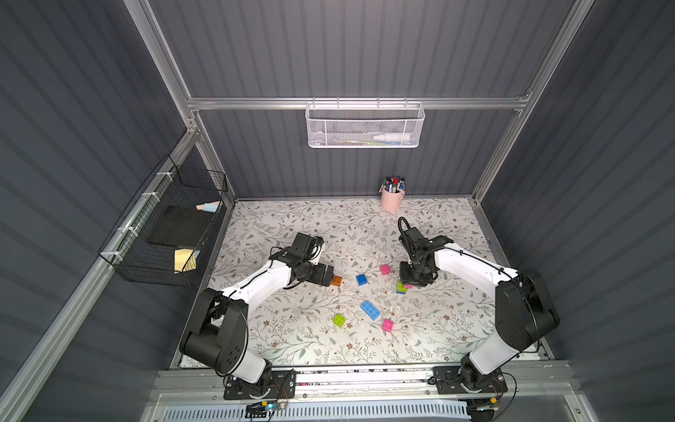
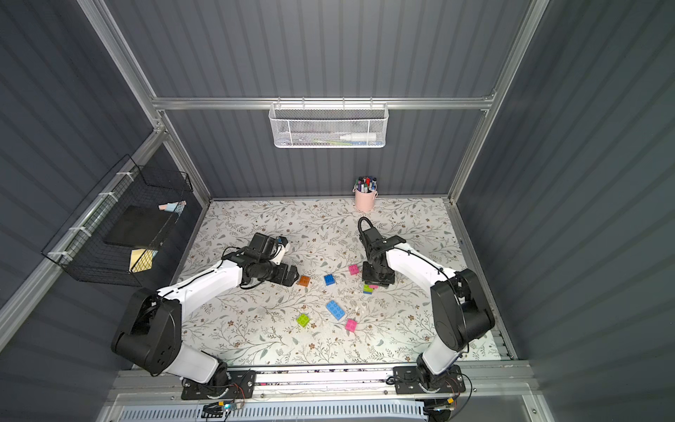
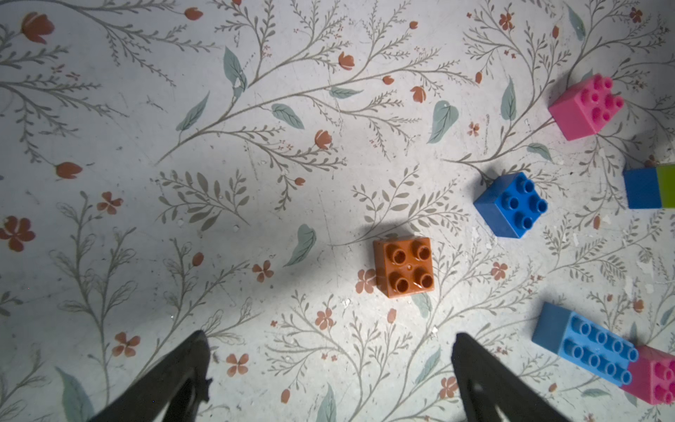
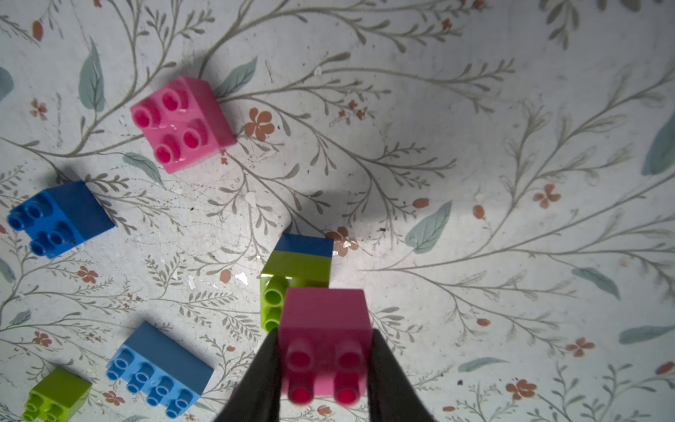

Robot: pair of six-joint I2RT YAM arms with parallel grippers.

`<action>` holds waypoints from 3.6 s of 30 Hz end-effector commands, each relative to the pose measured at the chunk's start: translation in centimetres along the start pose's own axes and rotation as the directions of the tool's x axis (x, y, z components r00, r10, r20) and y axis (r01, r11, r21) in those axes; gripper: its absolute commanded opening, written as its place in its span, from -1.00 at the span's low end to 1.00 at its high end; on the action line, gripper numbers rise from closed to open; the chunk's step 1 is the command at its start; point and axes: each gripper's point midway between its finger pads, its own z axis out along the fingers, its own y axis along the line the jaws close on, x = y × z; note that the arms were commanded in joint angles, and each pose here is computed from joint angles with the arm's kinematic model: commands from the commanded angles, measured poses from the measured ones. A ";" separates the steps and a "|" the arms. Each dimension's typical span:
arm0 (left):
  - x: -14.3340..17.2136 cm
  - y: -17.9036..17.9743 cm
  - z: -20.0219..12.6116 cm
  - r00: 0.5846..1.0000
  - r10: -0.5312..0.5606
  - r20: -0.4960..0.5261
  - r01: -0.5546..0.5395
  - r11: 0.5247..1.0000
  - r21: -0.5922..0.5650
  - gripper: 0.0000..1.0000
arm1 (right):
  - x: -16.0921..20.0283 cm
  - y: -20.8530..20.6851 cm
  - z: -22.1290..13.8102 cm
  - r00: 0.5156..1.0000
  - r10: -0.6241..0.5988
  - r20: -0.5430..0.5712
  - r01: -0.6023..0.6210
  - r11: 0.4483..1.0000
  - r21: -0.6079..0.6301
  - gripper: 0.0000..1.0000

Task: Assemble the number 4 with lego
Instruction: Assemble the lego brick with the lego brick, then move the lego brick at the center of the board.

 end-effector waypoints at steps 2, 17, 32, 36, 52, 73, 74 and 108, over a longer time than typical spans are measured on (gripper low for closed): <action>0.3 -0.2 -0.4 1.000 0.024 -0.005 -0.024 1.000 -0.001 0.99 | 0.2 0.0 0.4 1.000 -0.014 -0.023 0.015 1.000 0.022 -0.44; 0.6 -0.2 -0.3 1.000 0.024 -0.013 -0.024 1.000 0.000 0.99 | 1.9 -0.2 2.7 0.991 -0.071 -0.109 0.079 0.994 0.075 -0.46; 0.6 0.0 -0.3 1.000 0.023 -0.013 -0.024 1.000 -0.008 0.99 | 0.5 0.3 0.2 0.996 -0.077 -0.044 0.080 0.994 0.069 -0.19; 0.6 0.0 -0.4 1.000 0.025 -0.012 -0.025 1.000 -0.009 0.99 | 0.3 0.5 -0.1 0.996 -0.075 -0.038 0.078 0.995 0.062 -0.13; 0.4 -0.7 -0.6 0.999 0.036 -0.009 -0.036 0.999 -0.006 0.99 | -0.9 0.9 -4.1 0.996 -0.068 0.061 0.066 0.997 0.034 0.25; 4.7 -15.3 -0.2 0.726 0.673 -0.138 -0.632 0.733 0.252 0.87 | 2.0 -2.7 -7.4 0.993 -0.015 0.116 0.014 1.000 0.007 0.48; 5.1 -15.6 0.0 0.700 0.699 -0.149 -0.653 0.710 0.262 0.94 | 2.2 -2.9 -7.5 0.993 -0.012 0.117 0.011 1.000 0.008 0.48; 4.0 -18.9 6.6 0.604 0.797 -0.004 -0.797 0.604 -0.003 0.99 | 1.7 -5.1 -8.7 0.979 0.046 0.198 -0.048 0.999 0.004 0.52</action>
